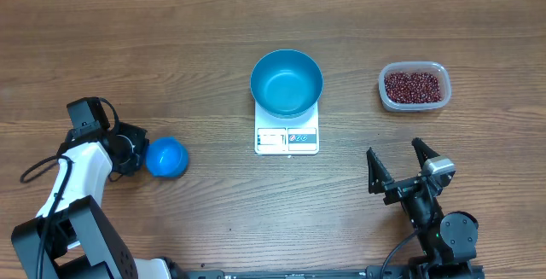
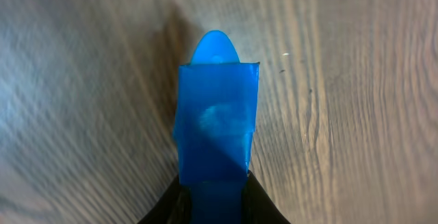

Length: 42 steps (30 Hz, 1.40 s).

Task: Scoop item into bowl and weigh 150g on scale

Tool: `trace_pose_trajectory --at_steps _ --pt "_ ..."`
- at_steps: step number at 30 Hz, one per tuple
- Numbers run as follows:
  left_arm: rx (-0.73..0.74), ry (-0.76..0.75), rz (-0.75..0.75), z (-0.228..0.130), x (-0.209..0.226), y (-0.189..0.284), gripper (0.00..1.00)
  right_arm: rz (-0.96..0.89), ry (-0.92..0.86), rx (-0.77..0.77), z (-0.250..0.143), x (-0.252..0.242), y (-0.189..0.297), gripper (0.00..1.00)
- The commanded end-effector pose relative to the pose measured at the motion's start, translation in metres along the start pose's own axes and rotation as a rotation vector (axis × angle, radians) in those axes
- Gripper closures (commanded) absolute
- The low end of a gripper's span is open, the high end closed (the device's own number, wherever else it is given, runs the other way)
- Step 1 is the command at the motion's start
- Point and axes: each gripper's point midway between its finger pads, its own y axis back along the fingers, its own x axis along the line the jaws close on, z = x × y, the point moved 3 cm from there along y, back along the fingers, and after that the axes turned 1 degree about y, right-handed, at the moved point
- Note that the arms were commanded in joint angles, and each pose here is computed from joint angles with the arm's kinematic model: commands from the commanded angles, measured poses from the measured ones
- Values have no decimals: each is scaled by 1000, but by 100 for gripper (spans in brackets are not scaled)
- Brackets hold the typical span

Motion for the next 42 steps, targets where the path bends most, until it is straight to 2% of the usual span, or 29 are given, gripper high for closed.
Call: trace_pose_trajectory --at_steps 1,5,7,9,10,17,19,23,27,30,31,34,35,37,40,42 --pt "18 240 -12 -2 -8 2 96 10 -6 -2 -2 1 0 0" --pt "-7 223 6 -5 -9 1 94 10 -6 -2 -2 1 0 0" --pt "-7 222 6 -5 -9 1 71 10 -6 -2 -2 1 0 0" --pt "-8 221 5 -5 -10 1 36 10 -6 -2 -2 1 0 0" --pt "-9 220 6 -5 -9 1 26 10 -6 -2 -2 1 0 0" --pt "-5 175 1 -5 -10 1 10 10 -6 -2 -2 1 0 0" --pt "0 112 -15 -4 -16 4 0 10 -6 -2 -2 1 0 0" --pt "-34 -35 -37 8 -38 32 0 10 -6 -2 -2 1 0 0" --pt "-152 -186 -90 25 -66 83 1 10 -6 -2 -2 1 0 0" --pt "-244 -358 -166 31 -87 123 0 10 -6 -2 -2 1 0 0" --pt "-282 -445 -189 32 -94 136 1 11 -6 -2 -2 2 0 0" --pt "-367 -832 -216 22 -109 162 0 10 -6 -2 -2 1 0 0" --pt "-381 -1002 -196 15 -110 163 1 10 -6 -2 -2 1 0 0" --pt "-363 -1220 -160 3 -110 158 1 10 -6 -2 -2 1 0 0" --pt "-239 -1576 -136 -25 -105 136 1 10 -6 -2 -2 1 0 0" --pt "-195 -1662 -120 -30 -103 125 1 10 -6 -2 -2 1 0 0"
